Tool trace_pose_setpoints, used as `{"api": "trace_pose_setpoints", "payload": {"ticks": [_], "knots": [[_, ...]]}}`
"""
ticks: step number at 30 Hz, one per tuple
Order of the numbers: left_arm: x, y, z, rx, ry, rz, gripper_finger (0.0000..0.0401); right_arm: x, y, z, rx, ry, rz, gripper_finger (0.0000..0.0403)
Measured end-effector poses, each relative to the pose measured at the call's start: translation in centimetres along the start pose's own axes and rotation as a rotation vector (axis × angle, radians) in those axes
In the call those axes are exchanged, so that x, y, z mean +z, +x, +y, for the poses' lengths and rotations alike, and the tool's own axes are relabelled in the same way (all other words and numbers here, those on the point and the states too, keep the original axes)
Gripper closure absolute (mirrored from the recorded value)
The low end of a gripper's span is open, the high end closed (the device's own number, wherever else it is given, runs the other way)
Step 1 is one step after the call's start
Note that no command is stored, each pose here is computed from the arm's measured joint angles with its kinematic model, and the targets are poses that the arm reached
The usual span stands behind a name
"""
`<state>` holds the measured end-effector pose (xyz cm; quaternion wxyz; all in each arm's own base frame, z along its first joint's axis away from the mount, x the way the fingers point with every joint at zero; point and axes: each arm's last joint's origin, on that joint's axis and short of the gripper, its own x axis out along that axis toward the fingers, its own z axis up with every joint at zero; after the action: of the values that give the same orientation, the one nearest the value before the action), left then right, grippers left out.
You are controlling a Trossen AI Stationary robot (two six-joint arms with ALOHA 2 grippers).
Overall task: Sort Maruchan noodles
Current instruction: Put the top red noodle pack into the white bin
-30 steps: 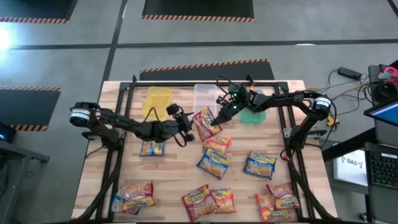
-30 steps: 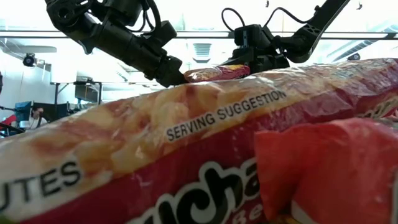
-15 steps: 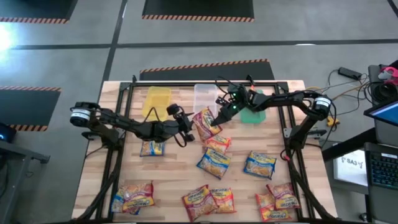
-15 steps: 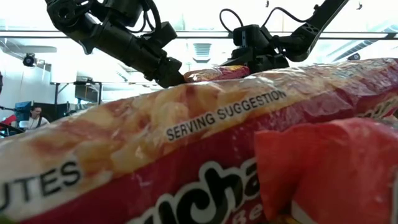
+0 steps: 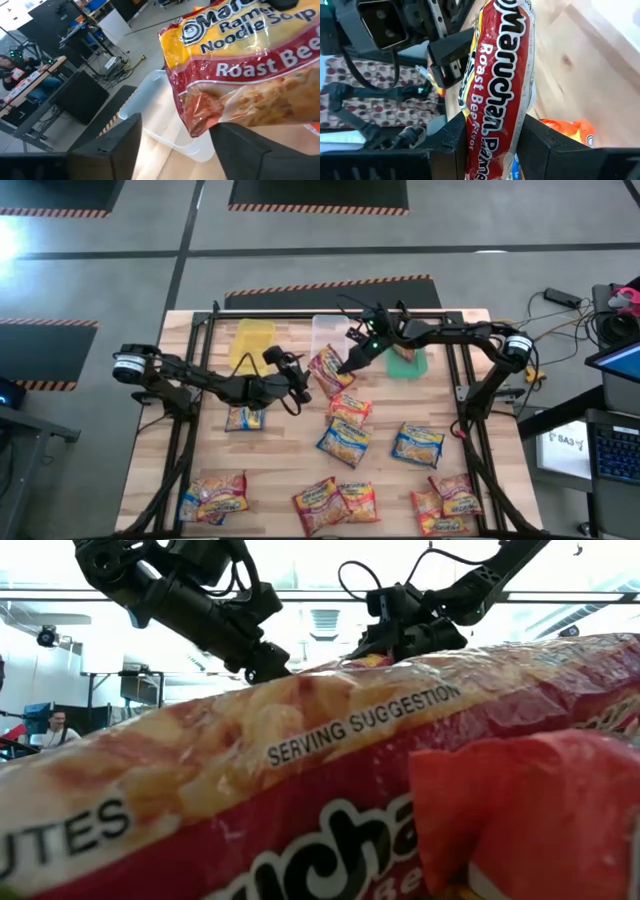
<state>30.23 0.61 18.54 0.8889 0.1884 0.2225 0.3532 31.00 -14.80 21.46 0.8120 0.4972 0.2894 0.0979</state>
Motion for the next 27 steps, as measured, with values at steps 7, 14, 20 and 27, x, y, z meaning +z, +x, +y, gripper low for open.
{"api": "trace_pose_setpoints", "payload": {"ticks": [7,14,20,27], "knots": [[-0.3,0.0,0.0,0.006,0.023,0.026,0.0144,1.4,-0.8,0.9,-0.053,-0.047,-0.029,0.0283],[-0.3,0.1,0.0,0.005,0.019,0.028,0.0143,2.8,-1.7,2.1,-0.119,-0.14,-0.059,0.0287],[-0.4,0.1,0.1,0.014,0.018,0.031,0.0143,4.0,-2.7,3.0,-0.191,-0.219,-0.094,0.0289],[-0.4,0.1,0.1,0.015,0.003,0.033,0.0143,5.3,-4.6,3.1,-0.521,-0.39,-0.086,0.0289]]}}
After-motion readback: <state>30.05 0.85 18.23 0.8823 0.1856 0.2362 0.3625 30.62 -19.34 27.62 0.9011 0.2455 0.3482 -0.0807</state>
